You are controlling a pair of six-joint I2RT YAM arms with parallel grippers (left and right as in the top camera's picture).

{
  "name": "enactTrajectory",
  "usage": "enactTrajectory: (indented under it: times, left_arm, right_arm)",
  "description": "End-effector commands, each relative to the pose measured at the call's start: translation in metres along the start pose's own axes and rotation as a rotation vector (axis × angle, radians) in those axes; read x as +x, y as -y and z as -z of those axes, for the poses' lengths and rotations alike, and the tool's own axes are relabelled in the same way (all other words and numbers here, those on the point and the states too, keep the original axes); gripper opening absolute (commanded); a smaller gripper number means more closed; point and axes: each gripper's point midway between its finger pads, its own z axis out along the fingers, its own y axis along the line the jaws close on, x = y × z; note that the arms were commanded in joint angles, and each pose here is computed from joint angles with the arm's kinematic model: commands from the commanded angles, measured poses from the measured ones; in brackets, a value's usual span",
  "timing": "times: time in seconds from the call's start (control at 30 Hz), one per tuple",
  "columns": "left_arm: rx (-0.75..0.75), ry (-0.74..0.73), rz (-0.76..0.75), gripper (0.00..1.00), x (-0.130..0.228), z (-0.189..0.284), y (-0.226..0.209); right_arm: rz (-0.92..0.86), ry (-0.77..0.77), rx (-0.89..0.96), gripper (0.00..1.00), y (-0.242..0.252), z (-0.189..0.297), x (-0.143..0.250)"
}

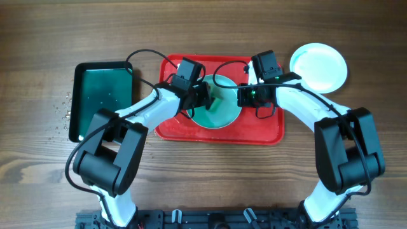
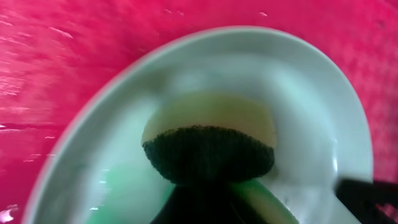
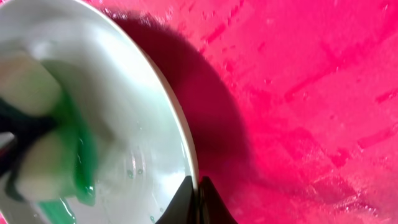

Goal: Clean dirty plates on tray and stack at the side
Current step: 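Scrub the plate with the sponge while the right gripper holds it, then return the sponge over the black tray with the left gripper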

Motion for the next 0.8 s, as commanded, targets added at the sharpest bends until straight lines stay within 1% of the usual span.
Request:
enactTrajectory:
  times: [0.0,0.1,0.17,0.23,0.37,0.43,0.57,0.63,0.67,0.77]
  left_arm:
    - [-0.372,0.149,0.007,0.04,-0.020,0.009,-0.073]
    - [-0.464,0.219,-0.010,0.04,-0.032,0.034,-0.083]
    - [-0.424,0.217,-0.027,0.04,-0.033,0.047,-0.072]
    - [-0.323,0.179,-0.024,0.04,-0.028,0.053,-0.053]
    - [0.018,-0.002,-0.024,0.04,0.001,0.049,0.008]
    - [0.073,-0.052,-0.028,0.04,0.011,0.042,0.018]
    - [0.047,-0.119,-0.045,0.04,0.032,0.019,0.016]
    - [0.029,-0.126,-0.055,0.04,0.036,0.012,0.013]
    - [0.000,-0.112,-0.074,0.04,0.034,0.009,0.007]
    - [-0.188,-0.007,-0.081,0.04,0.016,0.012,-0.026]
  right_arm:
    - [-0.007,0.020,0.021,0.04,0.003,0.008,-0.003]
    - [-0.006,0.022,0.020,0.04,0.003,0.008,-0.003]
    - [-0.006,0.024,0.019,0.04,0.002,0.008,-0.004]
    - [-0.006,0.024,0.019,0.04,0.002,0.008,-0.004]
    - [-0.006,0.027,0.018,0.04,0.002,0.008,-0.004]
    - [-0.005,0.029,0.017,0.04,0.002,0.008,-0.005]
    - [-0.004,0.031,0.017,0.04,0.002,0.008,-0.005]
    - [-0.004,0.031,0.016,0.04,0.002,0.008,-0.005]
    - [-0.005,0.031,0.017,0.04,0.002,0.008,-0.005]
    - [-0.005,0.029,0.017,0.04,0.002,0.008,-0.005]
